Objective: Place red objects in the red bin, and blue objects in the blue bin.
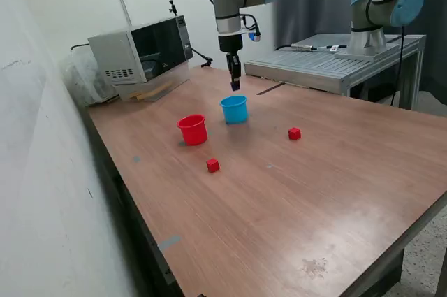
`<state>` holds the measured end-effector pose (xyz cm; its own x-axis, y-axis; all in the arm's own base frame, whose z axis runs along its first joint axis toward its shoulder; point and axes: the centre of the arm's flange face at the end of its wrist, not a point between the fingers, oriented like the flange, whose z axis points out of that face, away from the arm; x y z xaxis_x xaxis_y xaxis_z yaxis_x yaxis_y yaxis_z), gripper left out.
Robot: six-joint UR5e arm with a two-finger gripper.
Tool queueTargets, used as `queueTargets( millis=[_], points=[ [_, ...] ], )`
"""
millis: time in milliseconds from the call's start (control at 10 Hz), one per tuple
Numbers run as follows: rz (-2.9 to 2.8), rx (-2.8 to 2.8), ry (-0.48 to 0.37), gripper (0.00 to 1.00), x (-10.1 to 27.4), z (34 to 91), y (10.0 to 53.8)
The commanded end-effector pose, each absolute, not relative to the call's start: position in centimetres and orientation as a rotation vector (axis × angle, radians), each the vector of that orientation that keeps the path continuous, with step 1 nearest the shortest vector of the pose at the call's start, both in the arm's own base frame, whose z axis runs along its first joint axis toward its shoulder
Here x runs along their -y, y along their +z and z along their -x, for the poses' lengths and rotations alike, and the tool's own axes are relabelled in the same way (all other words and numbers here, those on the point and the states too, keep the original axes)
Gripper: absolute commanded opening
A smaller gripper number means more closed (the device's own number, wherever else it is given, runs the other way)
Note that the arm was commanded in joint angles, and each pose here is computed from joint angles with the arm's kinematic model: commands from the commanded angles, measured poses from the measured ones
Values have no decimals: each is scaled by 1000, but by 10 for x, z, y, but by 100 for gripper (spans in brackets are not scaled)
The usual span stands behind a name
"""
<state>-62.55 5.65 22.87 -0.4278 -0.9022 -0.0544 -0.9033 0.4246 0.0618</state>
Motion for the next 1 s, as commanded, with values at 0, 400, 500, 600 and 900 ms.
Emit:
queueTargets(
  millis=[0, 400, 500, 600, 900],
  points=[
    [1671, -2639, 122, 0, -57, 624, 227],
    [1670, -2637, 122, 100, -57, 624, 227],
    [1670, -2637, 122, 100, -57, 624, 227],
    [1677, -2635, 126, 100, -55, 623, 230],
    [1783, -2648, 266, 100, -33, 604, 305]
  ],
)
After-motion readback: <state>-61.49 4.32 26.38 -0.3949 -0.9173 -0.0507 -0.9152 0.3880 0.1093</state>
